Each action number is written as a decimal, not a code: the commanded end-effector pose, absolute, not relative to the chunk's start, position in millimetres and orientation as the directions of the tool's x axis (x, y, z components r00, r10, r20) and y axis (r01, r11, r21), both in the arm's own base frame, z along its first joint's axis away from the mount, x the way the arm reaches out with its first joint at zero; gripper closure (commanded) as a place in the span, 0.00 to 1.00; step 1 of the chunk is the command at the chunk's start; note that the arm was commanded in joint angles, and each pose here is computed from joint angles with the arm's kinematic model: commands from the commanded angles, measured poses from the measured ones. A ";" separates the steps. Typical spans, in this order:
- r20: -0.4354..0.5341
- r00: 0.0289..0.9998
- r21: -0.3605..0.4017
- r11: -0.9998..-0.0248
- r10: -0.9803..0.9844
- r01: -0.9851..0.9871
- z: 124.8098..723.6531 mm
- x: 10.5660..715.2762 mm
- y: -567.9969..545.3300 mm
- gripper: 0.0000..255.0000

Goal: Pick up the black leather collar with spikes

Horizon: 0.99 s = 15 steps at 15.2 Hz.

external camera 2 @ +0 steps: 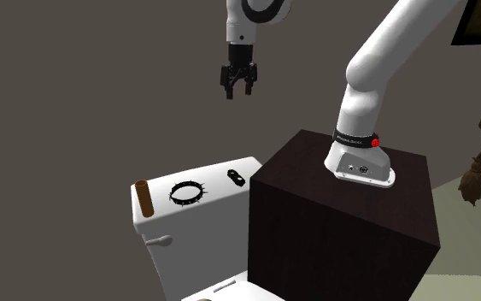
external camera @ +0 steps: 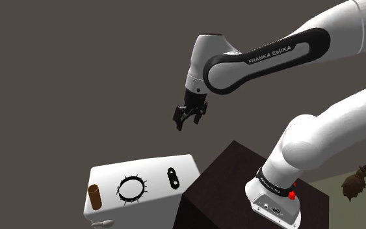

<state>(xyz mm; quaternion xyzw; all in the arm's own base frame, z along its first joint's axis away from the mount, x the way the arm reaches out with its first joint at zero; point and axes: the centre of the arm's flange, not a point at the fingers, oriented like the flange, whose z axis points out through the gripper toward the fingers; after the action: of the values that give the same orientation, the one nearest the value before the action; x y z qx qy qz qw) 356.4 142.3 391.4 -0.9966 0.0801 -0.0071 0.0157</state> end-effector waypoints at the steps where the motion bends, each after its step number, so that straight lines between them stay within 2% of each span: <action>1: 0.008 0.985 -0.031 -0.984 -0.175 -0.175 372.1 363.6 157.8 0.00; 15: -0.026 0.962 -0.006 -0.962 -0.273 -0.274 217.1 408.4 253.0 0.00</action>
<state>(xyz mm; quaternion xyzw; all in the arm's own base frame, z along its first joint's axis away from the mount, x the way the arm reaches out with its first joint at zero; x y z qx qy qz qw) 405.8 246.7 229.9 -0.9909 0.1341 0.0113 0.0055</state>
